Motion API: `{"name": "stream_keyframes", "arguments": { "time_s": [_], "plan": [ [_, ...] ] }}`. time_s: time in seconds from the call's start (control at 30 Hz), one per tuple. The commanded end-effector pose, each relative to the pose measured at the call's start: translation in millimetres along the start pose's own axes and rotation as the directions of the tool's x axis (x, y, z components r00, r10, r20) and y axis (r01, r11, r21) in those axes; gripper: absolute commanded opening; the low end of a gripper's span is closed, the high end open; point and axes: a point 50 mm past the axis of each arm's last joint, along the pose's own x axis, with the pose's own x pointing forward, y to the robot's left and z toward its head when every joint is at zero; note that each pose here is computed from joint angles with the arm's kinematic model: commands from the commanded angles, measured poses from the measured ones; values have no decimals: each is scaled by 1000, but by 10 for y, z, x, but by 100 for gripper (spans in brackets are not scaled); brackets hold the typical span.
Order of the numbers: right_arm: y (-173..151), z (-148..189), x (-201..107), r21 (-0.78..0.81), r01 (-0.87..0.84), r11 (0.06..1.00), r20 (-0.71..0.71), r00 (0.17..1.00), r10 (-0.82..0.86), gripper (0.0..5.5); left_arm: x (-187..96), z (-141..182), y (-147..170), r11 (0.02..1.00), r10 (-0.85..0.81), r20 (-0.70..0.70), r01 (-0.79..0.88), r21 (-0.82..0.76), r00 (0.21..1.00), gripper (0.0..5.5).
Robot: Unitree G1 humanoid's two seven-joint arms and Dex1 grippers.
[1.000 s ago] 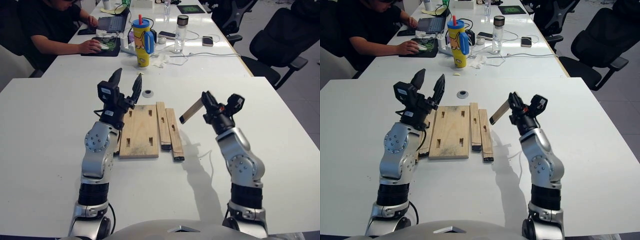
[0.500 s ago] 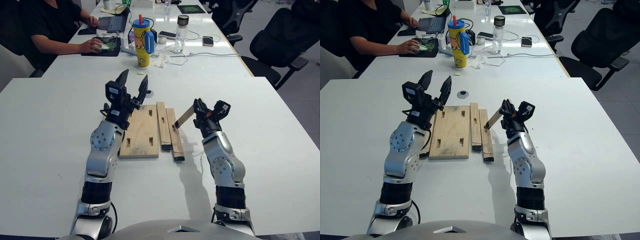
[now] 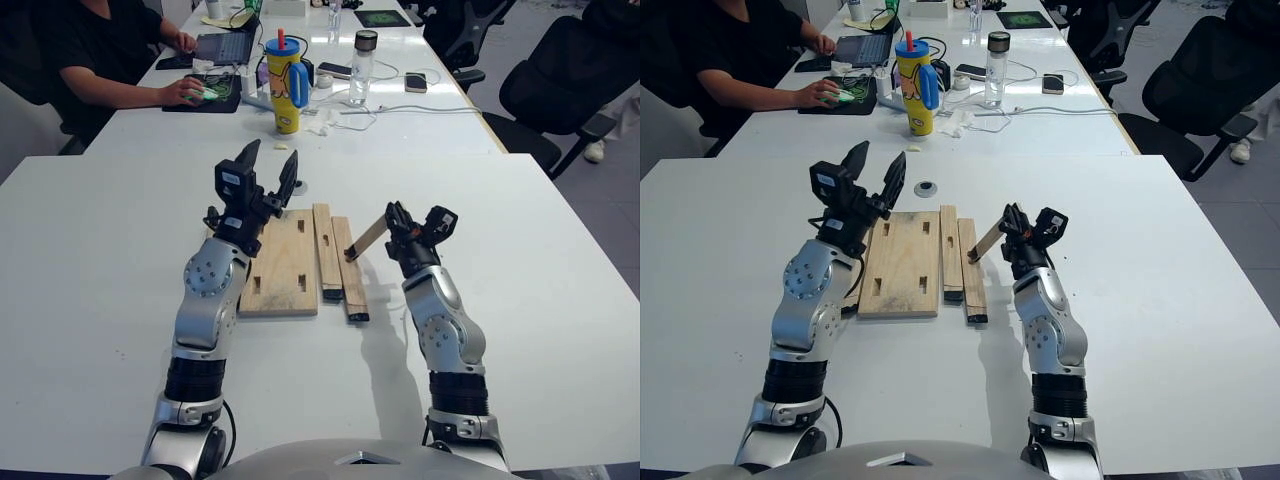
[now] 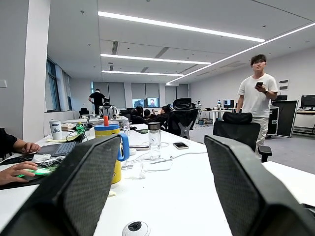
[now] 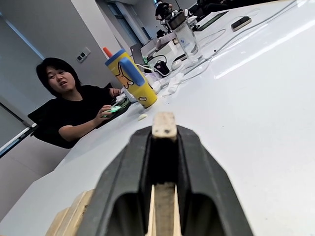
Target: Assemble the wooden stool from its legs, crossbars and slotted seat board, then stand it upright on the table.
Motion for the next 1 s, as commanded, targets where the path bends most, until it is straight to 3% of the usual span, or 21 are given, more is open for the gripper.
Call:
{"name": "stream_keyframes", "arguments": {
  "time_s": [0.03, 0.27, 0.47, 0.6, 0.8, 1.0],
  "plan": [
    [85, -138, 36, 76, -12, 997, -18, 1000, 13, 44, 60, 29, -21, 1000, -14, 14, 15, -6, 1000, 315],
    [-3, -213, 27, -19, 13, 1000, -28, 1000, -13, 44, 51, 24, -23, 1000, -13, 8, 13, -11, 1000, 315],
    [16, -154, 3, -229, 2, 973, -25, 1000, -8, 44, 19, 40, -22, 1000, 13, 12, -12, -14, 1000, 315],
    [-84, -306, -77, -365, -21, 931, -91, 996, -14, 44, -13, 34, -54, 999, 33, 11, -33, -21, 999, 315],
    [-262, -361, -228, -391, 75, 918, -102, 987, -124, 44, -62, 48, -71, 998, 56, 2, -56, -24, 998, 315],
    [-174, -462, -349, -411, 146, 900, -96, 975, -202, 44, -71, 63, -95, 999, 26, -20, -26, -29, 999, 315]
  ]
}}
